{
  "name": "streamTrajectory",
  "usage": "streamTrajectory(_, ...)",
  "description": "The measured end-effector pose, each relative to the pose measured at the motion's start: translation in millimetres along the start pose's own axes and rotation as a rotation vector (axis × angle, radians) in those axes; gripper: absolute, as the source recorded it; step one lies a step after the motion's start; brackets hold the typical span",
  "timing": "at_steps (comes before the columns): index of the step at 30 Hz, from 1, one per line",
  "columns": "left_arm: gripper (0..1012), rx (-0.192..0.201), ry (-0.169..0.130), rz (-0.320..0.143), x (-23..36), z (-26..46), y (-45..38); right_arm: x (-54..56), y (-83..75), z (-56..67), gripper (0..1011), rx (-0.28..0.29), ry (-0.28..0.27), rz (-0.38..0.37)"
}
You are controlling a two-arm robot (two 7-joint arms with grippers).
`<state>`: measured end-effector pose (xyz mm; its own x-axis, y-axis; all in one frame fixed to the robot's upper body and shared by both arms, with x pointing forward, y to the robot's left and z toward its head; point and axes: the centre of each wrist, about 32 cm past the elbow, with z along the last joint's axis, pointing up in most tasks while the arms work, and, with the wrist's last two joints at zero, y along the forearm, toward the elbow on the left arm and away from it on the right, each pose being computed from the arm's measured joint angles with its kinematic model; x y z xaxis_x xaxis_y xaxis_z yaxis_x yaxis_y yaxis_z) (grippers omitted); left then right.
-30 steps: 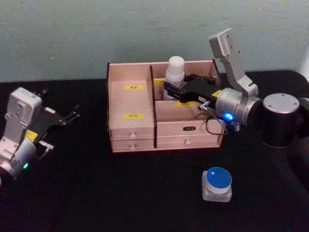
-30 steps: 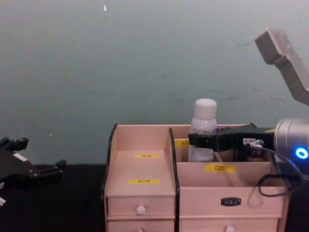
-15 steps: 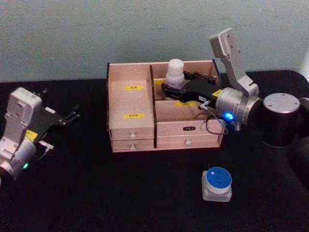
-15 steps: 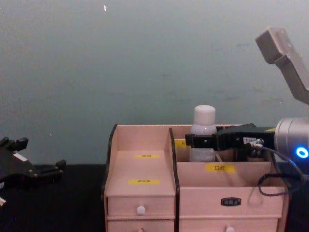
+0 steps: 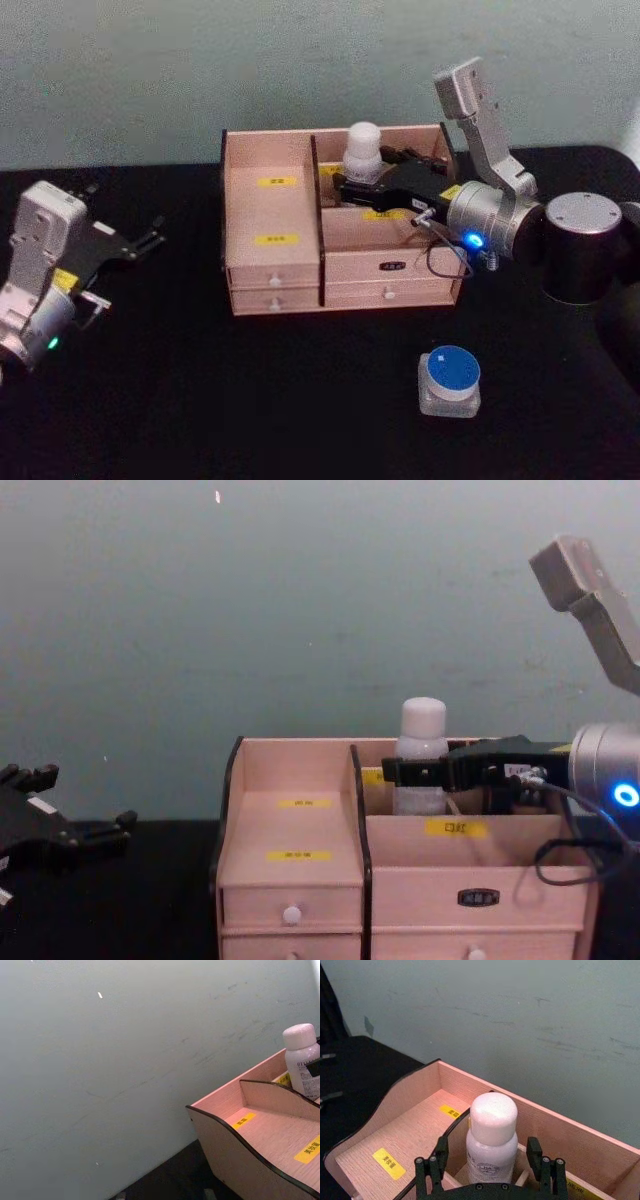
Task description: Pick up the facial cleanser and watermelon frost from the table and place them into the tiered storage box.
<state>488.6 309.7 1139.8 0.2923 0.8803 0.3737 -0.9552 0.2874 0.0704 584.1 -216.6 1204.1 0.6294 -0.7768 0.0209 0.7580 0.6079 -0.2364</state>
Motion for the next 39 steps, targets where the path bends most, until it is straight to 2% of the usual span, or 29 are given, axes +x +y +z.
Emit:
streamTrajectory(4, 1001, 0.000, 0.000, 0.000, 0.0, 0.0, 0.0, -0.6, -1.4, 1.0, 1000, 0.007, 0.000, 0.004)
streamTrajectory(10, 1001, 0.000, 0.000, 0.000, 0.0, 0.0, 0.0, -2.3, -19.5, 6.1, 1000, 0.052, -0.019, 0.014)
streamTrajectory(16, 1001, 0.000, 0.000, 0.000, 0.0, 0.0, 0.0, -5.7, -49.2, 5.9, 1000, 0.071, -0.032, 0.040)
streamTrajectory(17, 1001, 0.000, 0.000, 0.000, 0.0, 0.0, 0.0, -6.7, -58.9, 4.2, 1000, 0.072, -0.034, 0.053)
streamTrajectory(20, 1001, 0.000, 0.000, 0.000, 0.0, 0.0, 0.0, -8.2, -74.6, 0.0, 1000, 0.070, -0.035, 0.076)
streamTrajectory(21, 1001, 0.000, 0.000, 0.000, 0.0, 0.0, 0.0, -9.7, -85.5, -3.1, 1000, 0.066, -0.037, 0.091)
streamTrajectory(26, 1001, 0.000, 0.000, 0.000, 0.0, 0.0, 0.0, -15.1, -116.1, -14.2, 1000, 0.041, -0.040, 0.128)
streamTrajectory(27, 1001, 0.000, 0.000, 0.000, 0.0, 0.0, 0.0, -17.9, -126.2, -18.4, 1000, 0.027, -0.039, 0.139)
streamTrajectory(31, 1001, 0.000, 0.000, 0.000, 0.0, 0.0, 0.0, -24.6, -148.9, -27.1, 1000, -0.014, -0.040, 0.161)
streamTrajectory(34, 1001, 0.000, 0.000, 0.000, 0.0, 0.0, 0.0, -29.1, -163.4, -33.3, 1000, -0.057, -0.041, 0.177)
streamTrajectory(39, 1001, 0.000, 0.000, 0.000, 0.0, 0.0, 0.0, -34.0, -178.2, -39.6, 1000, -0.117, -0.048, 0.201)
